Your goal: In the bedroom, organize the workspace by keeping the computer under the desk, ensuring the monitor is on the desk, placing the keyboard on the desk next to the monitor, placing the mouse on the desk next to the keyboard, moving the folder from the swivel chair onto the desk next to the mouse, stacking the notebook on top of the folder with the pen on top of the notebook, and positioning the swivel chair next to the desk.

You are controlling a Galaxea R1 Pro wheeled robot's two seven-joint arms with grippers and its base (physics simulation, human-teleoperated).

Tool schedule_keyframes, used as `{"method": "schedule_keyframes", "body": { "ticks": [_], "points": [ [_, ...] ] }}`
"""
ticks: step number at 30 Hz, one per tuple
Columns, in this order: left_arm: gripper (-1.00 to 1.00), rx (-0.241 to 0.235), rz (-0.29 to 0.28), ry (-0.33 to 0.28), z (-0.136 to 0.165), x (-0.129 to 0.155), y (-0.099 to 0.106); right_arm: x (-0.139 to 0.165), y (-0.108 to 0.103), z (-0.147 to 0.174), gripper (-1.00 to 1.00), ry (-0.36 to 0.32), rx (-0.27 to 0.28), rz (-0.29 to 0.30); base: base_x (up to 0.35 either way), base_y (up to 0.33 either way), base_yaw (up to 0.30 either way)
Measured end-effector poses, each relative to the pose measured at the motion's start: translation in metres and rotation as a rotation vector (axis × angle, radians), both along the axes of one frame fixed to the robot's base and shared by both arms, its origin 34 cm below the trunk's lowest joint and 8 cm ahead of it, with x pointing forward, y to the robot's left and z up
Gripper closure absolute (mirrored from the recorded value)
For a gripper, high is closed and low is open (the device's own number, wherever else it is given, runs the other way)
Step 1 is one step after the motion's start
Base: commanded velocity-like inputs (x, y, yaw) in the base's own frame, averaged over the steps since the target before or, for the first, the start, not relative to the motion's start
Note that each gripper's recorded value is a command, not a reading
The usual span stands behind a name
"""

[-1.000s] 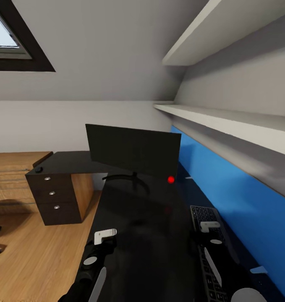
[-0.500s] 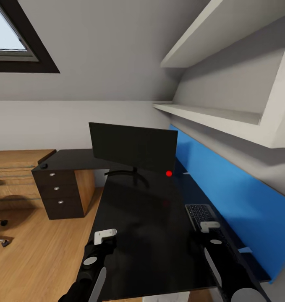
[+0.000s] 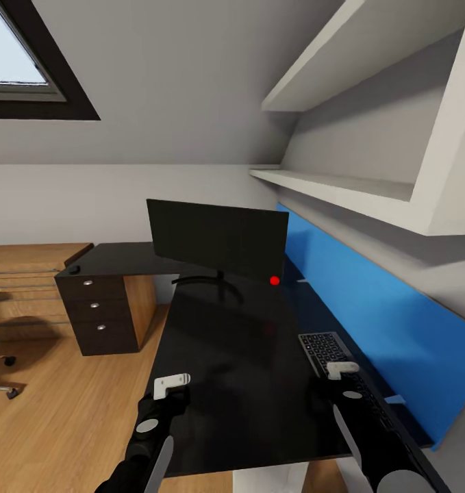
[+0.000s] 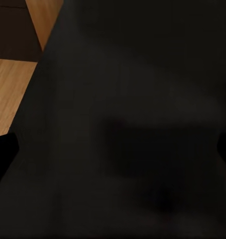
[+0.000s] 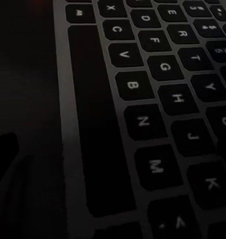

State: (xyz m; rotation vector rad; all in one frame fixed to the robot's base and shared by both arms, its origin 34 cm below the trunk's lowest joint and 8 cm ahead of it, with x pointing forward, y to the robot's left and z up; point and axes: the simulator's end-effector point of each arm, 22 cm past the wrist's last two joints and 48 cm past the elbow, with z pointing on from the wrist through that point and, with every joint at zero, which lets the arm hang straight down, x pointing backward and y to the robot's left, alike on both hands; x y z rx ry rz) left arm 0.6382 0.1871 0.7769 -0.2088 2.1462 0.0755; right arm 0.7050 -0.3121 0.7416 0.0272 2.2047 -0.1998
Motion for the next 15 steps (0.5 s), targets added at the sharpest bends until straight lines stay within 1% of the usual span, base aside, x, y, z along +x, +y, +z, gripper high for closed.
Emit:
{"method": "schedule_keyframes", "body": {
  "ticks": [2,11,15],
  "points": [
    [-1.0,0.0,0.0,0.0,0.003,0.0,0.0,0.0,0.001,0.002,-1.0,0.0,0.007,0.0,-0.001,0.0,0.0],
    [-1.0,0.0,0.0,0.002,0.017,0.0,0.0,0.003,0.001,0.022,-1.0,-0.016,0.008,0.001,0.0,0.0,0.0],
    [-1.0,0.0,-0.001,0.002,0.024,0.0,0.0,0.007,0.001,0.037,-1.0,-0.039,0.007,0.001,0.0,0.0,0.0]
  ]
}}
